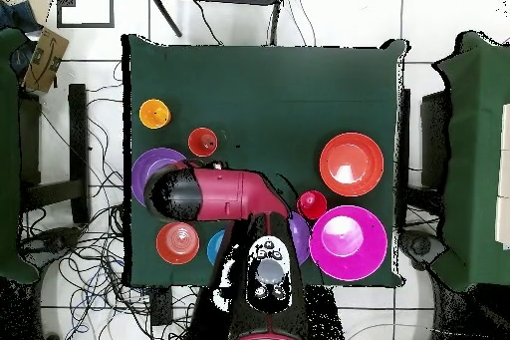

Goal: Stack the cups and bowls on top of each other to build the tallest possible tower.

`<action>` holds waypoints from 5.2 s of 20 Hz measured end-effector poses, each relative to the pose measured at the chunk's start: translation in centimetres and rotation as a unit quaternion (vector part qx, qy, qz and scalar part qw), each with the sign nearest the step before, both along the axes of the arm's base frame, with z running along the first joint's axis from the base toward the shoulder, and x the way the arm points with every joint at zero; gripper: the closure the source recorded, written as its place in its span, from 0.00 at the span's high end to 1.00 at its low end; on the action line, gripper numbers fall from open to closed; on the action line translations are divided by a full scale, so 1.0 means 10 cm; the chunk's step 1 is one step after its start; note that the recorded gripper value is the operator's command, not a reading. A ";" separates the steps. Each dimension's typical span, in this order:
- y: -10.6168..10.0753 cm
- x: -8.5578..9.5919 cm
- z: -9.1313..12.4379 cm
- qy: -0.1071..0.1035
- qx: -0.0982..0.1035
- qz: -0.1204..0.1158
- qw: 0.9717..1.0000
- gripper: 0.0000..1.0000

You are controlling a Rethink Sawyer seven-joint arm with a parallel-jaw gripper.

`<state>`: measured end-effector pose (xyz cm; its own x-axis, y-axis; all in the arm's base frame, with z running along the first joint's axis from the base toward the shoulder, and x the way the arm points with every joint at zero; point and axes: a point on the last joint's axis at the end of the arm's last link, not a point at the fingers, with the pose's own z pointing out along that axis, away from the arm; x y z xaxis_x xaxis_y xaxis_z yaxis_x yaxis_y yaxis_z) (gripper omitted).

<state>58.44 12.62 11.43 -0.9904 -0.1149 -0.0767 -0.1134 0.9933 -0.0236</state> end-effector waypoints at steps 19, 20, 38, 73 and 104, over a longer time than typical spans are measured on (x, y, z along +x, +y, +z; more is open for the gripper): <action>0.01 -0.30 -0.51 -0.034 -0.007 0.020 0.999 1.00; 0.01 -0.31 -0.54 -0.039 -0.007 0.022 0.999 1.00; 0.08 -0.49 -0.94 -0.031 0.003 0.047 0.998 1.00; 0.30 -0.61 -0.57 -0.051 0.000 0.081 0.995 1.00; 0.20 -0.86 -1.00 -0.093 -0.035 0.112 0.989 1.00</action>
<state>49.79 14.64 1.46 -0.9091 -0.3415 -0.2386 -0.3179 0.9388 -0.1326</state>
